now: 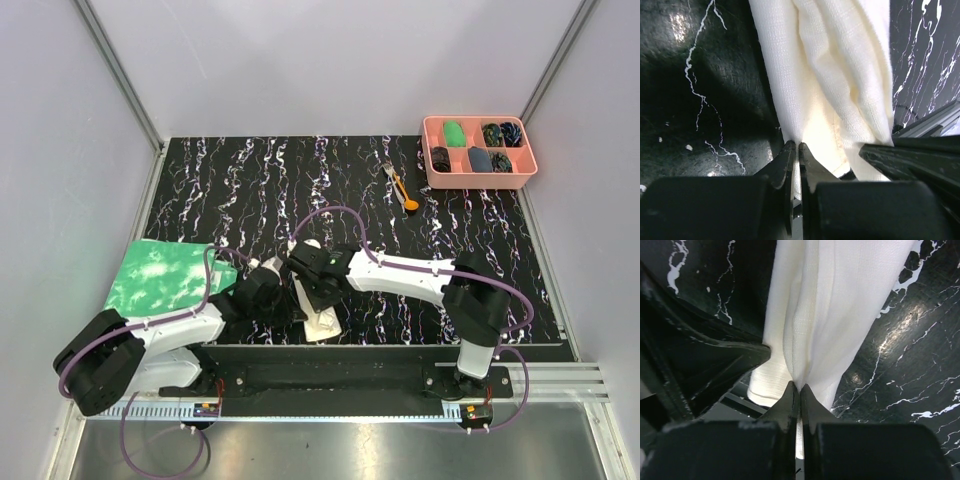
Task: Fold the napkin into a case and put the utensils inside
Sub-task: Smooth out the smaller rectangle-folded napkin at the center of the board.
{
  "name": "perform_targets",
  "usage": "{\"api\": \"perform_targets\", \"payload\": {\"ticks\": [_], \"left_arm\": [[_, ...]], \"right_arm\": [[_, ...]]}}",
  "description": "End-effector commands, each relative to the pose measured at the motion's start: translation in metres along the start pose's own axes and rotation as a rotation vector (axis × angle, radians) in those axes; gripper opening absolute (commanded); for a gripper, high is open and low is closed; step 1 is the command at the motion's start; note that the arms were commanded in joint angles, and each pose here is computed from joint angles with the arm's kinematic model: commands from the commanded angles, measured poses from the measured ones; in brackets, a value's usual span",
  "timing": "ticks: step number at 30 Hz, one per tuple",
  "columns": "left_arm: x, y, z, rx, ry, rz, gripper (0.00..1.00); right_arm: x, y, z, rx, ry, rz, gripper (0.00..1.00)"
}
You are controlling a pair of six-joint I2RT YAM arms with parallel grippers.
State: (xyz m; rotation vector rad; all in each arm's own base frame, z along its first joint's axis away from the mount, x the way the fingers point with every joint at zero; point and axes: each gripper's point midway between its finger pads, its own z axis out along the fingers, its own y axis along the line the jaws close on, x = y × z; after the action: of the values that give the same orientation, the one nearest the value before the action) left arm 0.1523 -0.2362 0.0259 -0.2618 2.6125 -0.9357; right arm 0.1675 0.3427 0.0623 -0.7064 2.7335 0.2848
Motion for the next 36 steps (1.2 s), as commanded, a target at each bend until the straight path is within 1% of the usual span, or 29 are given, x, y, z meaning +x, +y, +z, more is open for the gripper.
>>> {"api": "perform_targets", "payload": {"ticks": [1,4,5,6,8,12,17,20,22,23,26,27,28,29,30,31,33,34,36], "left_arm": [[-0.003,-0.011,0.003,0.045,-0.021,-0.005,0.04],[-0.002,-0.012,0.002,0.048,-0.025,-0.004,0.02],[-0.003,-0.014,0.001,0.056,-0.032,-0.006,0.02],[-0.003,-0.014,0.000,0.055,-0.037,-0.005,0.02],[-0.003,-0.012,-0.002,0.053,-0.043,-0.007,0.02],[0.000,-0.005,-0.003,0.040,-0.045,-0.017,0.03],[0.003,0.001,-0.007,0.042,-0.051,-0.019,0.09],[-0.001,0.008,-0.013,0.006,-0.077,-0.001,0.16],[-0.010,0.002,-0.022,0.016,-0.115,0.010,0.22],[-0.013,0.005,-0.025,-0.008,-0.130,0.021,0.23],[-0.033,-0.006,-0.038,0.012,-0.184,0.029,0.26],[-0.045,-0.010,-0.042,0.022,-0.213,0.017,0.27],[-0.050,-0.013,-0.042,0.033,-0.217,0.016,0.27],[-0.053,-0.020,-0.042,0.071,-0.206,0.017,0.27],[-0.066,-0.022,-0.044,0.081,-0.225,-0.004,0.26],[-0.068,-0.020,-0.038,0.074,-0.210,-0.013,0.26],[-0.077,-0.036,-0.036,0.142,-0.209,-0.005,0.25],[-0.075,-0.031,-0.027,0.120,-0.172,-0.015,0.24],[-0.084,-0.048,-0.023,0.169,-0.166,0.010,0.19]], "right_arm": [[-0.016,0.028,-0.012,-0.101,-0.040,0.037,0.00],[-0.021,0.041,-0.005,-0.166,-0.068,0.095,0.00],[-0.017,0.045,-0.002,-0.191,-0.051,0.112,0.00],[-0.010,0.043,0.004,-0.189,-0.034,0.122,0.00],[-0.010,0.047,0.009,-0.213,-0.045,0.148,0.00],[-0.001,0.041,0.019,-0.201,-0.045,0.163,0.00],[0.008,0.035,0.037,-0.195,-0.040,0.174,0.00],[0.013,0.030,0.048,-0.185,-0.028,0.185,0.00],[0.016,0.026,0.051,-0.185,-0.022,0.193,0.00],[0.018,0.026,0.052,-0.187,-0.023,0.194,0.00],[0.018,0.025,0.052,-0.196,-0.026,0.200,0.00],[0.019,0.025,0.051,-0.198,-0.024,0.200,0.00],[0.019,0.024,0.051,-0.198,-0.027,0.203,0.00],[0.019,0.023,0.051,-0.199,-0.029,0.206,0.01],[0.018,0.024,0.049,-0.203,-0.035,0.206,0.01],[0.017,0.023,0.049,-0.203,-0.035,0.208,0.01],[0.017,0.024,0.049,-0.207,-0.036,0.209,0.02],[0.016,0.024,0.048,-0.210,-0.038,0.210,0.03],[0.015,0.026,0.047,-0.217,-0.040,0.208,0.04]]}}
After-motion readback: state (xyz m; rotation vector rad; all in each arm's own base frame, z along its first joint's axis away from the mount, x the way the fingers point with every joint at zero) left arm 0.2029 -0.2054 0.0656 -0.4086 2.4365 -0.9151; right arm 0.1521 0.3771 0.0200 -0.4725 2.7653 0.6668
